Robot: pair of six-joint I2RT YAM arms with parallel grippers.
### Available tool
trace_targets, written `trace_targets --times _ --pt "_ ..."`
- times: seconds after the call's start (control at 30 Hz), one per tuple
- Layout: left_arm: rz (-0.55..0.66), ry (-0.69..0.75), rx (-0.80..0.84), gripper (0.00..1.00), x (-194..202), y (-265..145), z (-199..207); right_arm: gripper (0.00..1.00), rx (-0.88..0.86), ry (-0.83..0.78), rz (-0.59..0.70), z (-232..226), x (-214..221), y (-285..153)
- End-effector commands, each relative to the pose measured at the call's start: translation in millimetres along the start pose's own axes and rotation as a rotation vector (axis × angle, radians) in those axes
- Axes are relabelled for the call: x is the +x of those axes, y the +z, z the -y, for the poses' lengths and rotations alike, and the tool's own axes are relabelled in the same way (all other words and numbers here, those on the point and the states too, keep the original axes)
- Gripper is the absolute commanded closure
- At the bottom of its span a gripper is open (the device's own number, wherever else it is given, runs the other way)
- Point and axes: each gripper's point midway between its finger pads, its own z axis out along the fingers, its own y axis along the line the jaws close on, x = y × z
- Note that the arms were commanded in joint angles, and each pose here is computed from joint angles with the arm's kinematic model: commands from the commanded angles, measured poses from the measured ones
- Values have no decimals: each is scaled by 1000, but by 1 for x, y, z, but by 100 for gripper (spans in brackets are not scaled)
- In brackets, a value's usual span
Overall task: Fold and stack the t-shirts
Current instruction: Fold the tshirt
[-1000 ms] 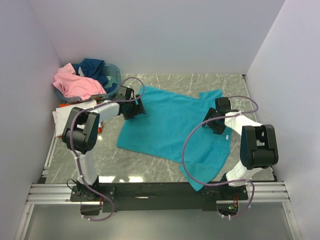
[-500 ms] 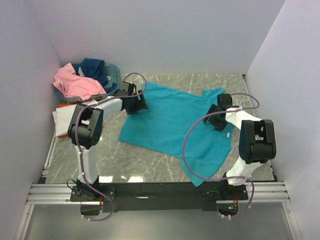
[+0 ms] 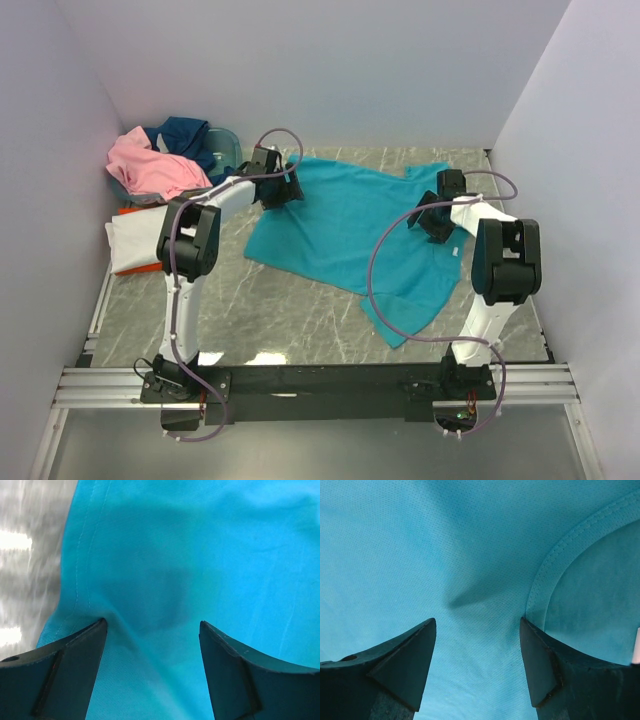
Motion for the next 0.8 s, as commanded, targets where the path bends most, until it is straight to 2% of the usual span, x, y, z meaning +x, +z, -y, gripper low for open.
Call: trace_targets --times 0.0,0.27,0.43,0.53,0.67,0.77 --pt "-119 11 -112 18 33 21 -35 26 43 21 -54 10 4 13" --pt "-61 64 -55 18 7 35 -22 26 35 25 -48 2 -14 15" --pt "-21 96 -30 19 -10 28 -11 26 6 13 -45 -6 -22 12" --pt "53 108 -6 18 -34 7 4 26 -21 1 -28 -15 -31 4" --pt "189 124 47 18 -73 -46 33 27 -64 -16 16 -29 -50 -12" --pt "260 127 39 18 -87 -81 39 27 -95 -20 32 -37 -56 -23"
